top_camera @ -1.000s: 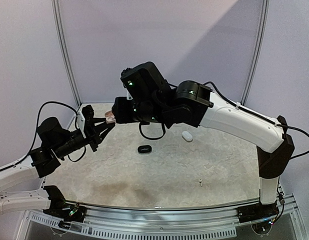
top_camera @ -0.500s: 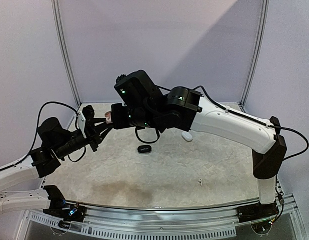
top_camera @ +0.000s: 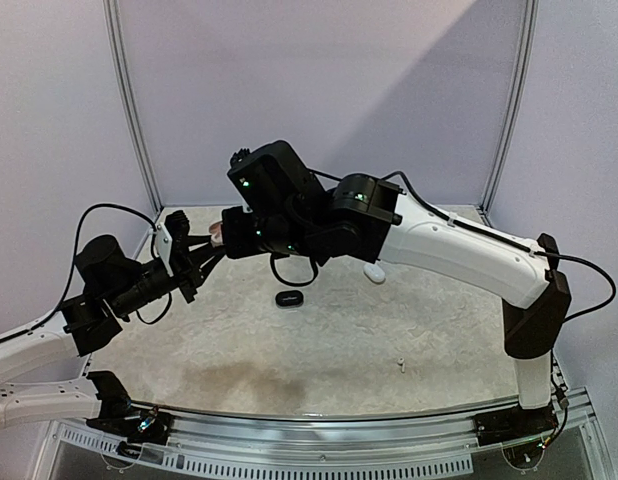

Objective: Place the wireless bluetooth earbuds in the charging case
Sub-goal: Pick up the left earbud from the right side groove of the charging case.

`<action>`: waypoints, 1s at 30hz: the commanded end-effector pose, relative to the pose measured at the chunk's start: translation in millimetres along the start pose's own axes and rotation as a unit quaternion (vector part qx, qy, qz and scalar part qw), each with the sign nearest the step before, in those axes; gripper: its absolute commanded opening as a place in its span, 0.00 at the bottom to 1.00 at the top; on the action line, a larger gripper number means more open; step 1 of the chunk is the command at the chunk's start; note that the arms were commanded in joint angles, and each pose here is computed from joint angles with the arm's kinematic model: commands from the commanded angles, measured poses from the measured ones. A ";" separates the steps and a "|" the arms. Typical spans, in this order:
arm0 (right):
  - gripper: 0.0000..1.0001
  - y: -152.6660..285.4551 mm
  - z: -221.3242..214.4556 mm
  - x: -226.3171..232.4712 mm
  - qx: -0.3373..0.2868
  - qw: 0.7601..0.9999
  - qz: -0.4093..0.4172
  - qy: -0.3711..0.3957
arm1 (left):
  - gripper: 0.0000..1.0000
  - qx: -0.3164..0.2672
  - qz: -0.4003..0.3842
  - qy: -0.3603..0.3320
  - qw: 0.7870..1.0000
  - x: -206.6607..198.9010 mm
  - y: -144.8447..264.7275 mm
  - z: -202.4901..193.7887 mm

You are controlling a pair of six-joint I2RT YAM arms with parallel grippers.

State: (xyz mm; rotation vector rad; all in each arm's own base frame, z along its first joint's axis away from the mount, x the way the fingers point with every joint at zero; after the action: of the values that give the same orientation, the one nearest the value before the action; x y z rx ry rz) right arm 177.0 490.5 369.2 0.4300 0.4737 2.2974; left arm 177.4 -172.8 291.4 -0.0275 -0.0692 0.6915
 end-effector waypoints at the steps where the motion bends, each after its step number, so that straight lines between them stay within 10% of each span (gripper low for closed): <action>1: 0.02 -9.8 -13.0 10.2 0.023 0.999 0.019 0.018 | 0.00 -0.024 -0.010 -0.008 1.000 -4.9 1.5 9.9; 30: 0.00 47.5 12.0 11.6 -0.026 0.981 0.123 0.147 | 0.00 0.011 -0.079 0.029 0.996 -19.1 14.7 4.1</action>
State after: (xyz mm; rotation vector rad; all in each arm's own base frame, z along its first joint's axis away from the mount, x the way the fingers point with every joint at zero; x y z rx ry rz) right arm 157.4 475.7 390.6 0.1592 0.5383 2.5519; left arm 158.7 -170.2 298.3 -0.0545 -0.0391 0.5796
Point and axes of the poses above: each gripper's point midway between its finger pads, its own y axis back along the fingers, its own x axis along the line the jaws close on, z = x × y, the point moved 8 cm from there along y, back along the fingers, and after that the axes turned 12 degrees about y, right-handed, at the moved point
